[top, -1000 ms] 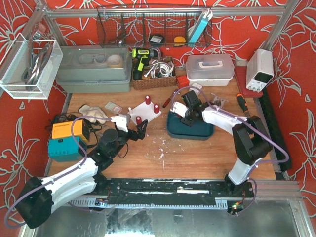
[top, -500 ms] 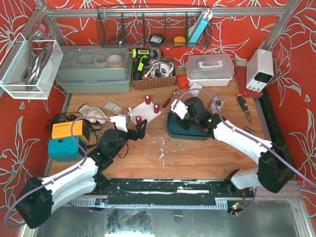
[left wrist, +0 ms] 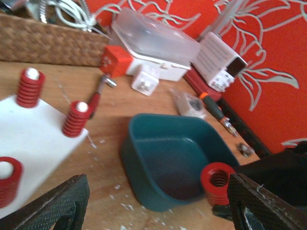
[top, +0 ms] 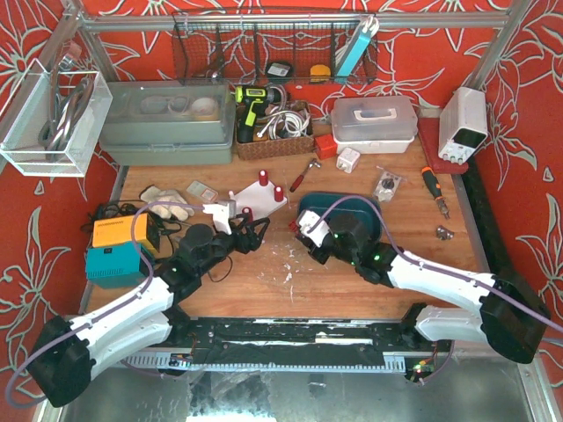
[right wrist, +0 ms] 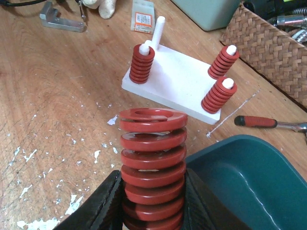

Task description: Install the large spring

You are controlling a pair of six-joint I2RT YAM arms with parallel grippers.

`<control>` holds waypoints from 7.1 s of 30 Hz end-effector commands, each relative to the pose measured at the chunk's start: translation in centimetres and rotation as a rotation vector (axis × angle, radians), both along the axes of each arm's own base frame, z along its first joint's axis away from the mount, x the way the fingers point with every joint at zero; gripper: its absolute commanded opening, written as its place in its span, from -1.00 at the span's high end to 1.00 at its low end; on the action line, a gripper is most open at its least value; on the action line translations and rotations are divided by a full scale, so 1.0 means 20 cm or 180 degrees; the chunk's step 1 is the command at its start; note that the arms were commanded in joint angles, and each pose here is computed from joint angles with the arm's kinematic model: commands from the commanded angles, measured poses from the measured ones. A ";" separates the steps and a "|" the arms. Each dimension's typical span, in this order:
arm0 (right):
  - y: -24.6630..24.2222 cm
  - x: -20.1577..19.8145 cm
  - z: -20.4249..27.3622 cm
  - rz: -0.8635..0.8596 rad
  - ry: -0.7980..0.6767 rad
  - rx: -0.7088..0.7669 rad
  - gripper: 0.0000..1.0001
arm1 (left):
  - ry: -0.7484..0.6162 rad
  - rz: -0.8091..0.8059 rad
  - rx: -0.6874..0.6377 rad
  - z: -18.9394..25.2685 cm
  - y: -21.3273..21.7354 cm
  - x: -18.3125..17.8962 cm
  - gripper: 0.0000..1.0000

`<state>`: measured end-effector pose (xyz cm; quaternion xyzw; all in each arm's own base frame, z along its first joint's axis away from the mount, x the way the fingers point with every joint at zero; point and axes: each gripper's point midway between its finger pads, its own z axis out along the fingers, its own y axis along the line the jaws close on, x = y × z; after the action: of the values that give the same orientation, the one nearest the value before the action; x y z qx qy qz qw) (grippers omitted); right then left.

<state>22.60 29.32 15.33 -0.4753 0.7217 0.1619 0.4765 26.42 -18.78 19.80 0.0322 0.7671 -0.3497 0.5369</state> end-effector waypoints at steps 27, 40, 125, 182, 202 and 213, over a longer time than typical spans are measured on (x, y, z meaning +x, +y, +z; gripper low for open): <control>0.16 -0.10 0.08 0.0309 -0.0442 0.0301 0.83 | 0.0686 -0.1280 -0.0518 0.01 -0.39 -0.12 -0.15; 0.17 -0.10 0.06 0.0356 -0.0424 0.0217 0.81 | 0.0627 -0.1246 -0.0497 0.02 -0.38 -0.11 0.38; -0.22 0.11 0.16 -0.1349 -0.0303 0.0119 -0.98 | 0.0904 0.1175 0.1374 -0.36 0.49 0.79 0.43; -1.40 0.69 0.07 -0.3437 -0.0931 0.0537 -0.98 | -0.0700 0.1453 0.1965 -0.35 0.70 0.43 -1.00; -1.35 0.70 -0.15 -0.3199 -0.0498 0.0163 -0.98 | -0.0630 0.1616 0.1518 -0.39 0.85 0.40 -1.00; -1.46 0.70 -0.27 -0.3503 -0.0544 0.0323 -0.98 | -0.0624 0.1616 0.1516 -0.39 0.85 0.40 -1.00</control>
<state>36.53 1.18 9.69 -0.0432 0.8191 -0.1042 0.5625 34.17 -1.96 10.75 0.0017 0.7710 -0.0089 0.6368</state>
